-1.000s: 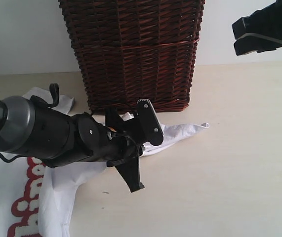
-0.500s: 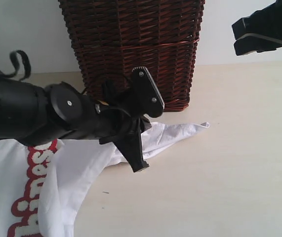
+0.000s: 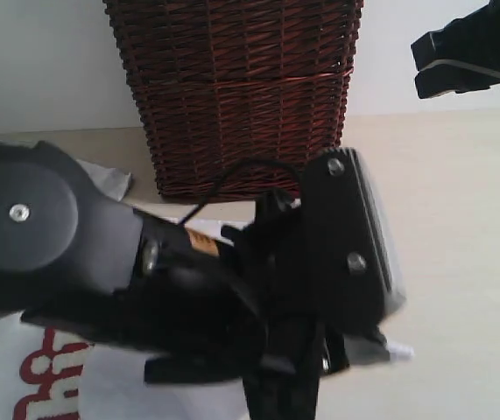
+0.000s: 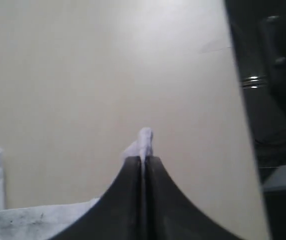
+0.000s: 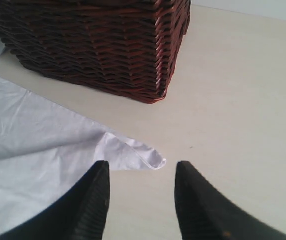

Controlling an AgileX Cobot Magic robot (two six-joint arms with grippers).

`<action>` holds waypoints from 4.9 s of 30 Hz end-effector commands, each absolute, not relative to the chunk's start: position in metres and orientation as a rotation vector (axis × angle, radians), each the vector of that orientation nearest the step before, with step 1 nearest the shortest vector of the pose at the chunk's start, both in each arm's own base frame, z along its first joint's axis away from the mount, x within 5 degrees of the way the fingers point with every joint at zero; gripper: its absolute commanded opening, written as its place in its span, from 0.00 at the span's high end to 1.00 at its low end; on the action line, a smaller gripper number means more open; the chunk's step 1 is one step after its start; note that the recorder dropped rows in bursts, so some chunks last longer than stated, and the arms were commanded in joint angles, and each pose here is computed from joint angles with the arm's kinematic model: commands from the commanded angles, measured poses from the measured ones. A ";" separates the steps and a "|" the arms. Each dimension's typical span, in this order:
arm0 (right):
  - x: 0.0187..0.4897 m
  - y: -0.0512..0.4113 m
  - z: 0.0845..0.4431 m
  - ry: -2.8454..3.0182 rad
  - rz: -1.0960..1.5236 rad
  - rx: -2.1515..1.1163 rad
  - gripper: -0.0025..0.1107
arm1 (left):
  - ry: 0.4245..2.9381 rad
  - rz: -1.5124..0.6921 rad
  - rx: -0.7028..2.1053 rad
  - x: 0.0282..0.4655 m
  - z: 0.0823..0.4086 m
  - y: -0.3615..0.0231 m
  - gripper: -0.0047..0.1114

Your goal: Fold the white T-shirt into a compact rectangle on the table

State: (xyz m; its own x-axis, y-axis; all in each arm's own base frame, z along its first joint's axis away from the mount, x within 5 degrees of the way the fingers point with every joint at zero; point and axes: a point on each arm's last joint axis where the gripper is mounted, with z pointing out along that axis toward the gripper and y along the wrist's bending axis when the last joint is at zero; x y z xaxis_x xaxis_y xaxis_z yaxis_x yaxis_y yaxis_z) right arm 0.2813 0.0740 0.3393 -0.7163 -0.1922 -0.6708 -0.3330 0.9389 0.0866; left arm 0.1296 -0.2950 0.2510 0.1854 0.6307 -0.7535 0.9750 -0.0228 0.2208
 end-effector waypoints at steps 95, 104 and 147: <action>0.262 0.109 0.136 2.909 0.237 -0.542 0.98 | 3.165 -0.290 0.519 0.250 0.129 -0.068 0.96; 0.265 0.098 0.087 3.019 0.028 -0.536 0.98 | 3.214 0.003 0.359 0.253 0.110 -0.051 0.96; 0.315 0.096 0.194 2.645 0.310 -0.478 0.98 | 3.192 -0.229 0.596 0.218 0.152 -0.083 0.73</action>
